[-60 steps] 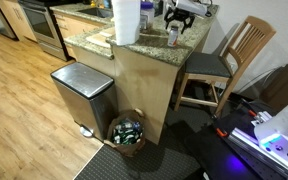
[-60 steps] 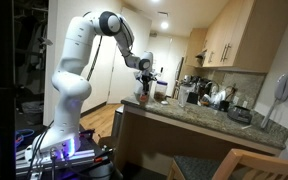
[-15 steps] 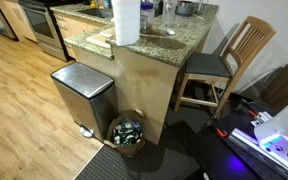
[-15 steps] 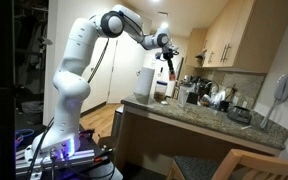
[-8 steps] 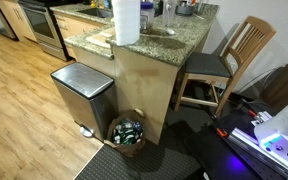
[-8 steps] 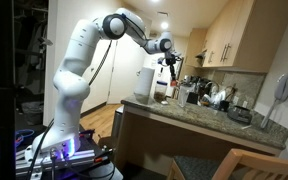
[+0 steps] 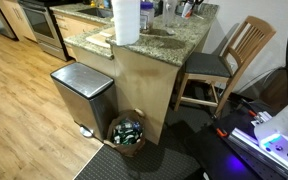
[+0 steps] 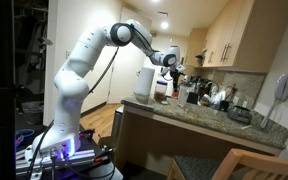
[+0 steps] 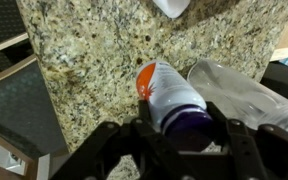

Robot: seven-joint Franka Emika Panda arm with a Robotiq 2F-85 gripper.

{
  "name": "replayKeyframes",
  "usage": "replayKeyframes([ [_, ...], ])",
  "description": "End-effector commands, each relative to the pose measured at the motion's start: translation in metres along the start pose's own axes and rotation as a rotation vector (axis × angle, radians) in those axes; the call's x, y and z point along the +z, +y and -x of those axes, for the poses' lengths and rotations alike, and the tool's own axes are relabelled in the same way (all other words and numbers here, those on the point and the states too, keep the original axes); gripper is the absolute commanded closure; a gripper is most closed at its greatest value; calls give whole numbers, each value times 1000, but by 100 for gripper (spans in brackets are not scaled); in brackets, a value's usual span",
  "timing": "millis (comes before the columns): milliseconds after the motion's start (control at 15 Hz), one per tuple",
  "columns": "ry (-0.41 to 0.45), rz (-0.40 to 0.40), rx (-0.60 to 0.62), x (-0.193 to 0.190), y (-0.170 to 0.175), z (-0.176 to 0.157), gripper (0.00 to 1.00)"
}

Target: Pick the bottle and move it to the right then to the left on the counter

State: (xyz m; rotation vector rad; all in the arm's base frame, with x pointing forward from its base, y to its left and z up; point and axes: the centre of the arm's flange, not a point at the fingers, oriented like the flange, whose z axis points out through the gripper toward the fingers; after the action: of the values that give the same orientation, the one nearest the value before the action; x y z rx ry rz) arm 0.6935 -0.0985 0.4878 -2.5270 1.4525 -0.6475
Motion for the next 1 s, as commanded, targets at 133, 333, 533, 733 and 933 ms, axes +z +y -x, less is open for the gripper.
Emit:
replayKeyframes([
  [133,-47,23,13,32,5,9,48],
  [333,-58,38,11,45,7,13,73],
  [533,-79,40,-6,67,8,19,73],
  [733,-87,55,-11,89,3,23,73],
  [933,-83,58,-14,100,-1,25,73],
])
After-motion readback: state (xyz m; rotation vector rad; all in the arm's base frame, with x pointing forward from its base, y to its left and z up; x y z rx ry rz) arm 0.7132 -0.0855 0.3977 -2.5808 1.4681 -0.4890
